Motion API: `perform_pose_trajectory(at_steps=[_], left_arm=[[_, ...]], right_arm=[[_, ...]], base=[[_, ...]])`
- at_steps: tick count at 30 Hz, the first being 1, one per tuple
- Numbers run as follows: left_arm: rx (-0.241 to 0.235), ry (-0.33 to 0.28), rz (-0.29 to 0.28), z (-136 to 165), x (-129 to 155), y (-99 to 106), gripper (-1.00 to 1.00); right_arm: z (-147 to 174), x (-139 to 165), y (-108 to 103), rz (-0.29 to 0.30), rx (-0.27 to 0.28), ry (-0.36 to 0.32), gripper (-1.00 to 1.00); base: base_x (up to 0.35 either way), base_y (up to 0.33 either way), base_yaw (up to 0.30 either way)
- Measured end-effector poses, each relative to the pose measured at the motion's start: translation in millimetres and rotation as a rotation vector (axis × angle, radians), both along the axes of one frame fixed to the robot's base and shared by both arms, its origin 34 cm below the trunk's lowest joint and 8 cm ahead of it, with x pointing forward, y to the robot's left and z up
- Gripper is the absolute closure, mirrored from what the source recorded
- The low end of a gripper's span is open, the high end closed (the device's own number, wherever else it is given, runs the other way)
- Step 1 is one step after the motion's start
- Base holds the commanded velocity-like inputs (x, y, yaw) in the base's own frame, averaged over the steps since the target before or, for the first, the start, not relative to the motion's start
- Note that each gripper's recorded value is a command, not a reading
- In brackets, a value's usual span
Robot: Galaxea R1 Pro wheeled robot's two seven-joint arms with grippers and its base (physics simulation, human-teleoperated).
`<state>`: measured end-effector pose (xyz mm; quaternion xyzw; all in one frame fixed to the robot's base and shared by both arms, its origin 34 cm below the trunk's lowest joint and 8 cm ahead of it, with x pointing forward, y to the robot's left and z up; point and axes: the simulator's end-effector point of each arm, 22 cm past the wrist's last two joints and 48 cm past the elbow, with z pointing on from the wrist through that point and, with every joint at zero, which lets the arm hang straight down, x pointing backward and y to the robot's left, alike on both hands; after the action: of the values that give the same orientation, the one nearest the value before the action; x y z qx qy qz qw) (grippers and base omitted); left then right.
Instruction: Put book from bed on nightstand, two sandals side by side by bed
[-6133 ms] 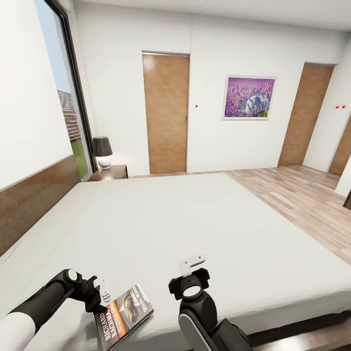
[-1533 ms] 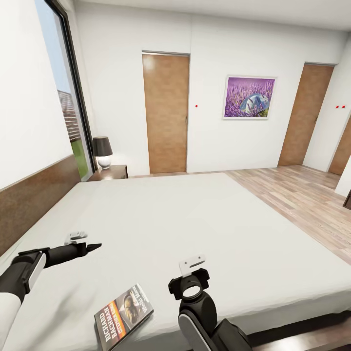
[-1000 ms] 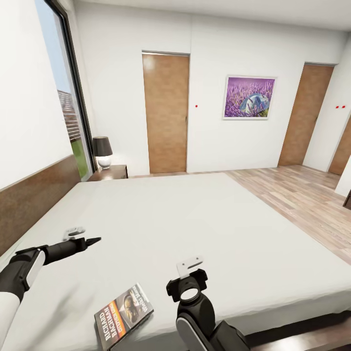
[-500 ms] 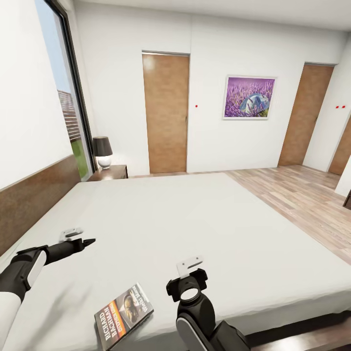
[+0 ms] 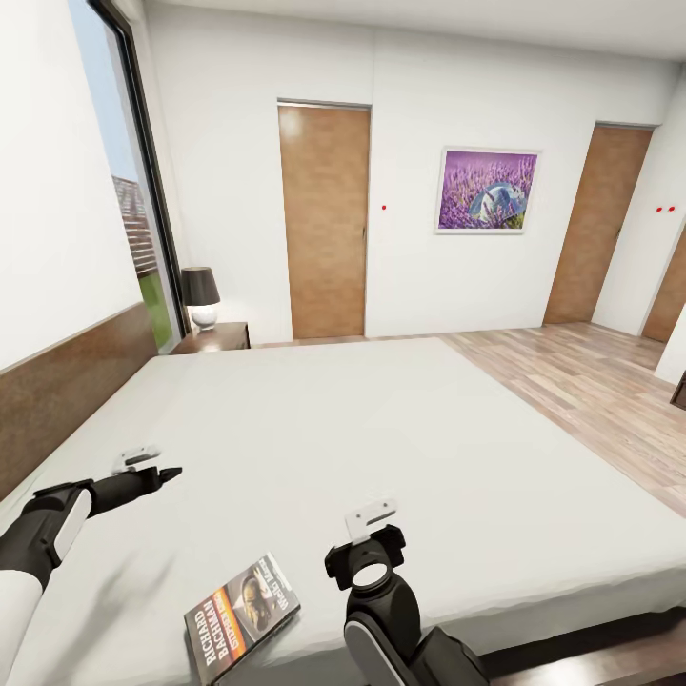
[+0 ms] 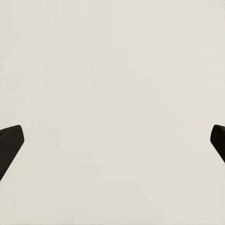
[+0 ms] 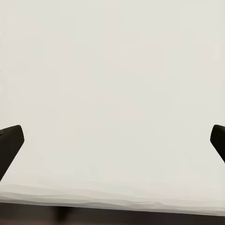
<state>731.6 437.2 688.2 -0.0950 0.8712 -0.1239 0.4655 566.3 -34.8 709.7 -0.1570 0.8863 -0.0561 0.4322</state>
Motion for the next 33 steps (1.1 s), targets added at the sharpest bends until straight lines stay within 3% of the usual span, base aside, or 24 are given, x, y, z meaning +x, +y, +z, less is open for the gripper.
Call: perform_pose_trajectory(at_steps=[33], left_arm=[[0.005, -0.009, 0.000, 4.1, 1.7, -0.1, -1.00]], right_arm=[[1.6, 0.4, -1.2, -0.007, -0.003, -0.006, -1.00]], base=[[0.000, 0.000, 0.000]])
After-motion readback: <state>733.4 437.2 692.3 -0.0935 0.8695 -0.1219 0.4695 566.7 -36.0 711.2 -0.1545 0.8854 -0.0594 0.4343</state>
